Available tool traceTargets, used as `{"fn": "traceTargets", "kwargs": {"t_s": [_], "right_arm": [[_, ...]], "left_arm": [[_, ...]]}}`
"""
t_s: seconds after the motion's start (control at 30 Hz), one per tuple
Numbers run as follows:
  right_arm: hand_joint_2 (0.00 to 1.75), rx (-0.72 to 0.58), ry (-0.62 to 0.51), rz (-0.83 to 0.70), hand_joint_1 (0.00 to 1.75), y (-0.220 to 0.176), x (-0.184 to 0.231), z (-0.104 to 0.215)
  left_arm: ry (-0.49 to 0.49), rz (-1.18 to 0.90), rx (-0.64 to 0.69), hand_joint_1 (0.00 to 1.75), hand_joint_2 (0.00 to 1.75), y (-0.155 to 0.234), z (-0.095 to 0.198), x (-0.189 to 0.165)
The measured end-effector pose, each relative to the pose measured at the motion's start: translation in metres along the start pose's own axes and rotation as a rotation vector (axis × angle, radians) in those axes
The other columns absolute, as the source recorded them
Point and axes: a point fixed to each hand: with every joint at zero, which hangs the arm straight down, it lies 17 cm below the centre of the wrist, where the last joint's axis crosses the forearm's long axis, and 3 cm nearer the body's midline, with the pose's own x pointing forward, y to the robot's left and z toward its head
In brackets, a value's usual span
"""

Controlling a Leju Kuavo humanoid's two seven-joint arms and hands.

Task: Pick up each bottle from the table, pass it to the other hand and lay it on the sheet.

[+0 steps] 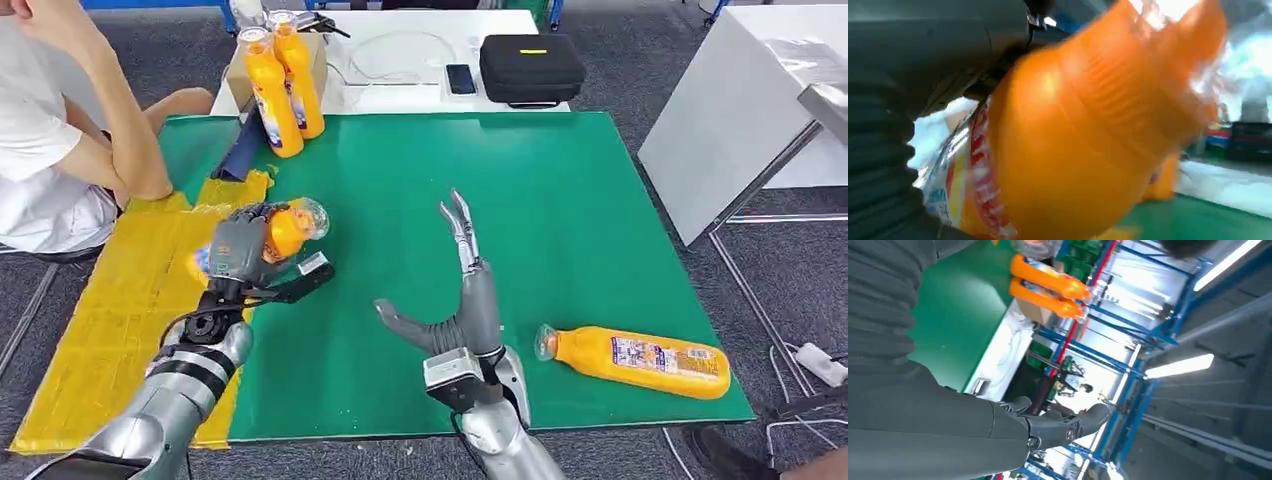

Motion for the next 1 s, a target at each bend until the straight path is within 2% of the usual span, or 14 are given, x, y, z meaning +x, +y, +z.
{"fn": "traceTargets", "kwargs": {"t_s": [0.1, 0.27, 0.43, 0.73, 0.77, 0.8, 0.83, 1.0], "right_arm": [[1.75, -0.011, -0.016, 0.001, 0.0, -0.003, 0.004, -0.001], [1.75, -0.004, -0.029, 0.001, 0.0, 0.0, 0.008, -0.001], [1.75, 0.009, -0.031, 0.004, 0.0, 0.001, 0.007, 0.001], [1.75, 0.025, -0.03, 0.007, 0.0, 0.004, 0.006, 0.004], [1.75, 0.025, -0.03, 0.007, 0.0, 0.004, 0.006, 0.004], [1.75, 0.026, -0.029, 0.007, 0.0, 0.004, 0.006, 0.004], [1.75, 0.027, -0.03, 0.006, 0.0, 0.005, 0.006, 0.003], [1.75, 0.046, -0.023, 0.005, 0.0, 0.009, 0.004, 0.002]], "left_arm": [[0.05, -0.07, -0.04, 1.75, 1.75, -0.015, 0.012, -0.024], [0.029, -0.12, -0.098, 1.75, 1.75, -0.034, 0.027, -0.035], [-0.011, -0.107, -0.139, 1.75, 1.75, -0.049, 0.044, -0.034], [-0.046, -0.08, -0.156, 1.75, 1.75, -0.055, 0.052, -0.034], [-0.045, -0.079, -0.157, 1.64, 1.75, -0.056, 0.053, -0.035], [-0.046, -0.078, -0.159, 0.17, 1.75, -0.056, 0.053, -0.035], [-0.049, -0.067, -0.16, 0.0, 1.75, -0.056, 0.054, -0.034], [-0.035, 0.079, -0.17, 0.0, 1.75, -0.062, 0.06, -0.029]]}}
